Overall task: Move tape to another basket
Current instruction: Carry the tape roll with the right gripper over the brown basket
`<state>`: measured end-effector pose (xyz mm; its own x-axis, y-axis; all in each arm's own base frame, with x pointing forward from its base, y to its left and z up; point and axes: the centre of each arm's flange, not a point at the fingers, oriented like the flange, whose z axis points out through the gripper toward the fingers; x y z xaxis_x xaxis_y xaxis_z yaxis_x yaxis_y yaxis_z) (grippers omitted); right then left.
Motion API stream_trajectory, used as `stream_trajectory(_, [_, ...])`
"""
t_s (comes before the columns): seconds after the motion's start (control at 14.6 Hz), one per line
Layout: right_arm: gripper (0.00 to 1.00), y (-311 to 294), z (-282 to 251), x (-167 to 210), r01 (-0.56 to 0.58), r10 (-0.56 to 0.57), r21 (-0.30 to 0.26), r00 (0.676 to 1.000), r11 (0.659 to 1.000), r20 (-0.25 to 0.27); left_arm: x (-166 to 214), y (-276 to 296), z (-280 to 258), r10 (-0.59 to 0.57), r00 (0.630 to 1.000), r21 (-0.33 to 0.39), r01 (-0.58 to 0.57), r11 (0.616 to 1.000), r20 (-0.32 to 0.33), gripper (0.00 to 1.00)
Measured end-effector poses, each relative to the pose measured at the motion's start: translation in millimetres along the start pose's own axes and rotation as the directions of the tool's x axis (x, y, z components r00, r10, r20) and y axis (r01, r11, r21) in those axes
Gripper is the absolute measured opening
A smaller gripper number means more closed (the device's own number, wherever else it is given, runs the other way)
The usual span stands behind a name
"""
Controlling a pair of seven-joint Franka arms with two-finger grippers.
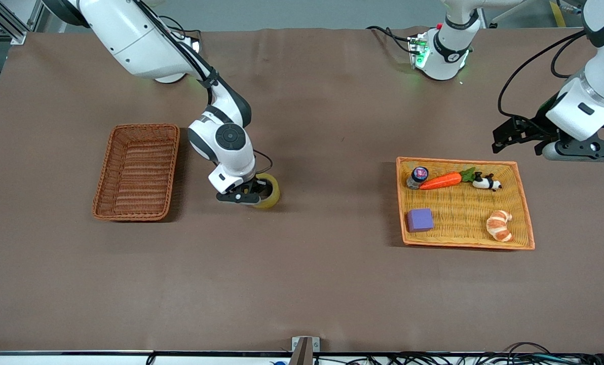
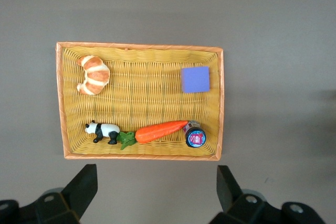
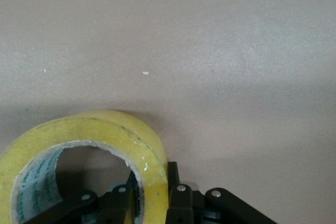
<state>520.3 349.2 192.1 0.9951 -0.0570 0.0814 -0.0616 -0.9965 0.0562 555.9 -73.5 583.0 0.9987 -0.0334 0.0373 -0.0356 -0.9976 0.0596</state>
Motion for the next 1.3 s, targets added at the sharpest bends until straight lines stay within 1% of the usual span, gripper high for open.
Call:
stream_trajectory(0.21, [0.22,3,-6,7,-0.034,0.034,0.005,0.999,0.999,-0.011,-1,2,4,0.010,1.000,0.022,-0.010,1.000,0.006,1.00])
stream_trajectory(0.27, [0.22,4,-16,12,-0.058,0.058,0.005,0.998,0.998,-0.022,-1,2,4,0.013,1.000,0.036,-0.013,0.999,0.006,1.00])
stream_trajectory(0.34, [0.22,6,-30,17,-0.074,0.073,-0.007,0.997,0.997,-0.032,-1,2,5,0.013,1.000,0.043,-0.013,0.999,0.006,1.00])
stream_trajectory(0.48, [0.22,19,-74,29,-0.084,0.082,-0.054,0.995,0.995,-0.054,-1,1,5,0.012,1.000,0.045,-0.012,0.999,0.007,1.00])
stream_trajectory(0.55, [0.22,33,-98,35,-0.071,0.065,-0.084,0.996,0.994,-0.063,-1,2,5,0.005,1.000,0.045,-0.005,0.999,0.007,1.00])
stream_trajectory(0.62, [0.22,50,-118,42,-0.047,0.040,-0.111,0.997,0.993,-0.070,-1,3,5,-0.011,1.000,0.045,0.011,0.999,0.006,1.00])
stream_trajectory(0.75, [0.22,89,-146,55,0.014,-0.026,-0.147,0.997,0.989,-0.076,-1,3,6,-0.028,1.000,0.045,0.027,0.999,0.006,1.00])
stream_trajectory(0.82, [0.22,110,-151,60,0.045,-0.057,-0.159,0.996,0.986,-0.067,-1,3,6,-0.031,0.999,0.046,0.031,0.998,0.007,1.00])
stream_trajectory(0.89, [0.22,133,-153,64,0.075,-0.084,-0.160,0.995,0.984,-0.047,-1,3,7,-0.032,0.999,0.046,0.032,0.998,0.008,1.00])
stream_trajectory(1.09, [0.22,212,-159,70,0.180,-0.177,-0.120,0.984,0.976,0.028,3,2,8,-0.035,0.999,0.044,0.035,0.998,0.001,1.00])
stream_trajectory(1.3, [0.22,303,-166,58,0.251,-0.244,-0.113,0.967,0.961,0.073,7,-6,2,-0.049,0.999,0.043,0.050,0.998,-0.013,1.00])
